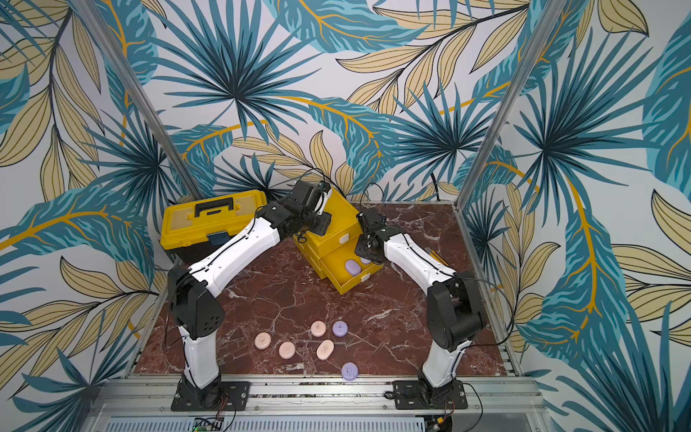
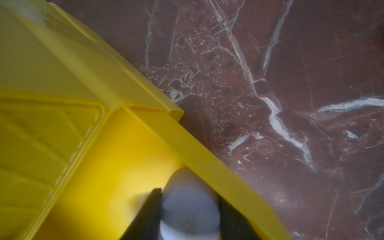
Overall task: Put the bluetooth earphones in the drawer according to color
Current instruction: Place the bluetooth earphone in the drawer.
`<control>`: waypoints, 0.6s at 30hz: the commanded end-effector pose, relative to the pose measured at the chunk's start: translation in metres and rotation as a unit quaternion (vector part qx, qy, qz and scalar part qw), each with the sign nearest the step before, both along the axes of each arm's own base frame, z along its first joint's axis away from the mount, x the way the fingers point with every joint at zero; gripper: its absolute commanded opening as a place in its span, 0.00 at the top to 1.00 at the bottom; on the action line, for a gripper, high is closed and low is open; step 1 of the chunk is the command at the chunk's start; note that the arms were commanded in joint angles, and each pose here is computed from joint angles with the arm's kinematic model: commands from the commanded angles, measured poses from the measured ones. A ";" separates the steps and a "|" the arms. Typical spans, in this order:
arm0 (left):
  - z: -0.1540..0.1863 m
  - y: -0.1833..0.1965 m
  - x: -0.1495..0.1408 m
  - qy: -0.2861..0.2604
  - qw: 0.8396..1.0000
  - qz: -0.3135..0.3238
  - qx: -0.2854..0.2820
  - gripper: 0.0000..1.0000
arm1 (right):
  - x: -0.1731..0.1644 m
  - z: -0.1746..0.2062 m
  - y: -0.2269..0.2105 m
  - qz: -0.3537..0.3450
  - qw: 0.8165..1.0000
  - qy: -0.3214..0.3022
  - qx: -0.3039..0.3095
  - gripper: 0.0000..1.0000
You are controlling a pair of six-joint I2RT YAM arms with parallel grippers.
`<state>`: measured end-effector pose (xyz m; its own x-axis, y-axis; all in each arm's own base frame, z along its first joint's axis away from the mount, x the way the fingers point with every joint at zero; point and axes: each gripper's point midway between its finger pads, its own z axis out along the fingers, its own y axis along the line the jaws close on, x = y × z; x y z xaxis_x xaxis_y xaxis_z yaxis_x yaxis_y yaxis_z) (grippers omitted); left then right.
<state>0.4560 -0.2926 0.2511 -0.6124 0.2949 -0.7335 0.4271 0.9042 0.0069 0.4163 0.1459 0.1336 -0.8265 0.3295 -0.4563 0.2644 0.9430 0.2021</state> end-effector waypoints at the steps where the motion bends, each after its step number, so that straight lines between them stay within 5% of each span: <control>1: 0.016 0.003 -0.003 -0.010 1.000 -0.006 -0.008 0.51 | 0.000 -0.009 -0.005 0.000 1.000 0.015 -0.014 0.61; 11: 0.016 0.003 -0.004 -0.009 1.000 -0.007 -0.008 0.51 | 0.005 -0.005 -0.004 0.004 1.000 0.012 -0.010 0.42; 18: 0.017 0.003 -0.004 -0.009 1.000 -0.007 -0.007 0.51 | -0.002 0.026 -0.003 0.013 1.000 -0.013 0.008 0.39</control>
